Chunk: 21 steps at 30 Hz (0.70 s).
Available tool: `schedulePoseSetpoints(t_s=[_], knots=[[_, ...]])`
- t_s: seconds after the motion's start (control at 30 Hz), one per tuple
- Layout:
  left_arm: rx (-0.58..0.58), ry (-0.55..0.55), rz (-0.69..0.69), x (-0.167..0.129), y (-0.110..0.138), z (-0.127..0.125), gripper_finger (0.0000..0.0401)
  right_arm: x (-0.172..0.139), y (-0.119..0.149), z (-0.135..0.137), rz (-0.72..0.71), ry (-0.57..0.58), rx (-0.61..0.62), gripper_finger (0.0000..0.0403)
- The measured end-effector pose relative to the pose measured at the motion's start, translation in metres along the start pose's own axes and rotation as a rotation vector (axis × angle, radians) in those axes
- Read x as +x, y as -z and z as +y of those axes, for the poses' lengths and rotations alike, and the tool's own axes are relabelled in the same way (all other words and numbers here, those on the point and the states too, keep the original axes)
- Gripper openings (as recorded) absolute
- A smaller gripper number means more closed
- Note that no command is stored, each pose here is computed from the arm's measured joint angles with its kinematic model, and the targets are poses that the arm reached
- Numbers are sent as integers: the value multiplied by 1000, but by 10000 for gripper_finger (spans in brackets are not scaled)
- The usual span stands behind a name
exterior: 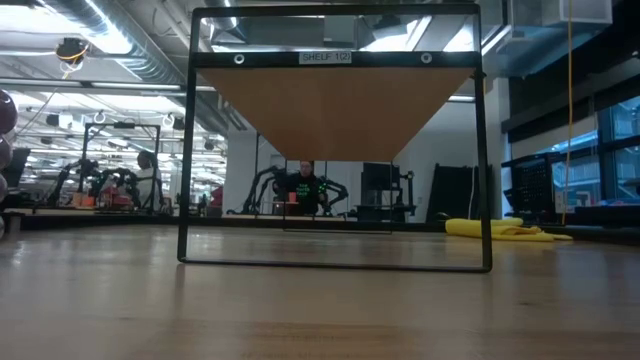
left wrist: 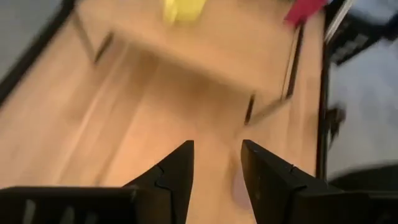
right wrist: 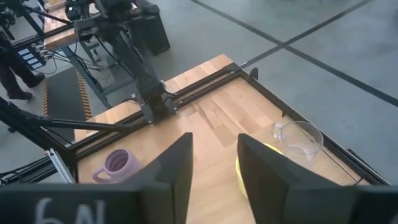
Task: Stack small to large cups/mugs on shelf
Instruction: Put the violet mug on the shelf
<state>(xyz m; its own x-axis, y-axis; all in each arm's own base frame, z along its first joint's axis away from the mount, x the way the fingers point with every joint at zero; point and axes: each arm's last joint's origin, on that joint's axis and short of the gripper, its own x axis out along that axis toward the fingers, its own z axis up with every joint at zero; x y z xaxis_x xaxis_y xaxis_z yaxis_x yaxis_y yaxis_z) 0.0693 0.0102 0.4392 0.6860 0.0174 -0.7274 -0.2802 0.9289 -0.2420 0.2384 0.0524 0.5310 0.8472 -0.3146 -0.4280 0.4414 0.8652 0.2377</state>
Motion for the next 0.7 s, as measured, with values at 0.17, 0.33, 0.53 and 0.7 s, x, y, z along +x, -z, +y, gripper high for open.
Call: schedulePoseSetpoints(t_s=[0.17,0.33,0.53,0.7], knots=[[-127,161,-4,-19,-11,-11,128,0,0,0,0,0,28,149],[-232,142,135,0,-7,-14,128,0,0,0,0,0,25,160],[-215,123,391,47,21,-26,128,0,3,-2,24,16,8,161],[-143,209,308,91,42,-49,128,0,5,-2,56,11,-5,161]])
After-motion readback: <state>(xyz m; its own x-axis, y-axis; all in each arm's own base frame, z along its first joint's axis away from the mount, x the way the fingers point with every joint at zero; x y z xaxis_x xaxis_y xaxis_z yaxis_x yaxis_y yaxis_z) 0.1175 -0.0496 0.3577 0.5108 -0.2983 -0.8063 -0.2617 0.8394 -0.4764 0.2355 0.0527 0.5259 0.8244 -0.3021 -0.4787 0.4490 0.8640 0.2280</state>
